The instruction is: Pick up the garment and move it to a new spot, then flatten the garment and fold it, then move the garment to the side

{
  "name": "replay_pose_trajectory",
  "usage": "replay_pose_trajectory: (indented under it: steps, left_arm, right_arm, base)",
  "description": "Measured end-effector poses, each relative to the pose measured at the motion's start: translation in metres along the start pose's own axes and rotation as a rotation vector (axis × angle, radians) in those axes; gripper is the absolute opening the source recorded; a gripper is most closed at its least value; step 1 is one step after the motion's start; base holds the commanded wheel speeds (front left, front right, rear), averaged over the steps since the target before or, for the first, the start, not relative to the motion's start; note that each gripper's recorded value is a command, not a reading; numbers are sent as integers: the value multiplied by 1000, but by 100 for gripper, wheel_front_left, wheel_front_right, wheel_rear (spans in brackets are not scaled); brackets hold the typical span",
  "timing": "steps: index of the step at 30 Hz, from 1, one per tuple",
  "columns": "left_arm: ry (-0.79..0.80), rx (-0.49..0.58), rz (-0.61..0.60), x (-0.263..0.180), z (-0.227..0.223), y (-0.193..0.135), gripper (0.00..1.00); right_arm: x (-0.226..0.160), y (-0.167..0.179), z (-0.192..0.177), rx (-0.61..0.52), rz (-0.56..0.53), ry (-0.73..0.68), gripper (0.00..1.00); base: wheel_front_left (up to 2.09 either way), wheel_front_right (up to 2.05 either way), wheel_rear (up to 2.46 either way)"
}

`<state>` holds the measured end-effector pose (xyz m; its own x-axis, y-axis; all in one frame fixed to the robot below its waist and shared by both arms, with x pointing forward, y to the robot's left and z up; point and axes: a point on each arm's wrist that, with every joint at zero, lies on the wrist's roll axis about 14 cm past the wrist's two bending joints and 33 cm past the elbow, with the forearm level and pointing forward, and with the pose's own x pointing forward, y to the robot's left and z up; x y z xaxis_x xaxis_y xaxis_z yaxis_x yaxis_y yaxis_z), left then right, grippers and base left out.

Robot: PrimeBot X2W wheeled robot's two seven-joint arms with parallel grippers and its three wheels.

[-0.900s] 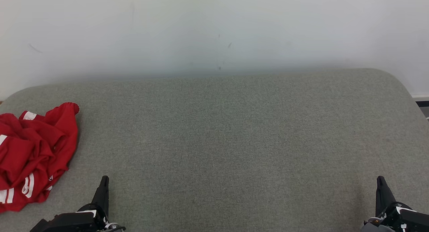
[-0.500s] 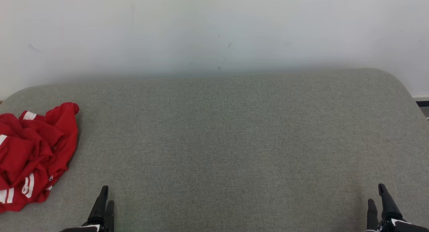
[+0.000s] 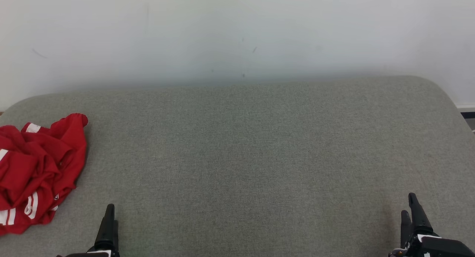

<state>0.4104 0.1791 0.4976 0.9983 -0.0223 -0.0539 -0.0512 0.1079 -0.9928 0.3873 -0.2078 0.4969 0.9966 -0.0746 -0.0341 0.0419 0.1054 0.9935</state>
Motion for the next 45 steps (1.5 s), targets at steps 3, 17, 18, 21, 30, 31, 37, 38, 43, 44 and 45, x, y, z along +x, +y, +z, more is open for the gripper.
replay_pose_trajectory:
  steps: [3,17,18,21,30,31,37,38,43,44,45]
  left_arm:
    - [-13,46,-4,0,2,-3,100]
    - [-66,290,-8,-6,11,-13,100]
    - [-68,318,-12,-6,11,-15,100]
    - [-77,381,-13,-6,12,-18,100]
    - [-94,697,-11,-12,5,-23,100]
    - [-97,712,-11,-12,5,-24,100]
    - [-117,834,-15,-14,5,-27,100]
    - [-123,852,-13,-14,6,-27,100]
    - [-139,936,-10,-16,8,-28,100]
    - [-151,970,-13,-17,10,-30,100]
    - [-154,984,-14,-17,10,-31,100]
  right_arm:
    - [0,3,-4,-53,9,10,100]
    - [1,16,-19,-339,64,43,100]
    - [1,17,-21,-358,69,45,100]
    - [1,21,-25,-428,87,53,100]
    - [0,32,-43,-693,162,83,100]
    - [0,33,-44,-712,168,86,100]
    - [-1,40,-52,-834,213,94,100]
    - [-2,40,-53,-860,220,98,100]
    - [-3,44,-59,-936,251,102,100]
    - [-4,46,-62,-970,266,105,100]
    - [-4,47,-63,-987,273,107,100]
  base:
    - [0,0,0]
    - [0,0,0]
    - [0,0,0]
    - [0,0,0]
    - [0,0,0]
    - [0,0,0]
    - [0,0,0]
    - [0,0,0]
    - [0,0,0]
    - [0,0,0]
    - [0,0,0]
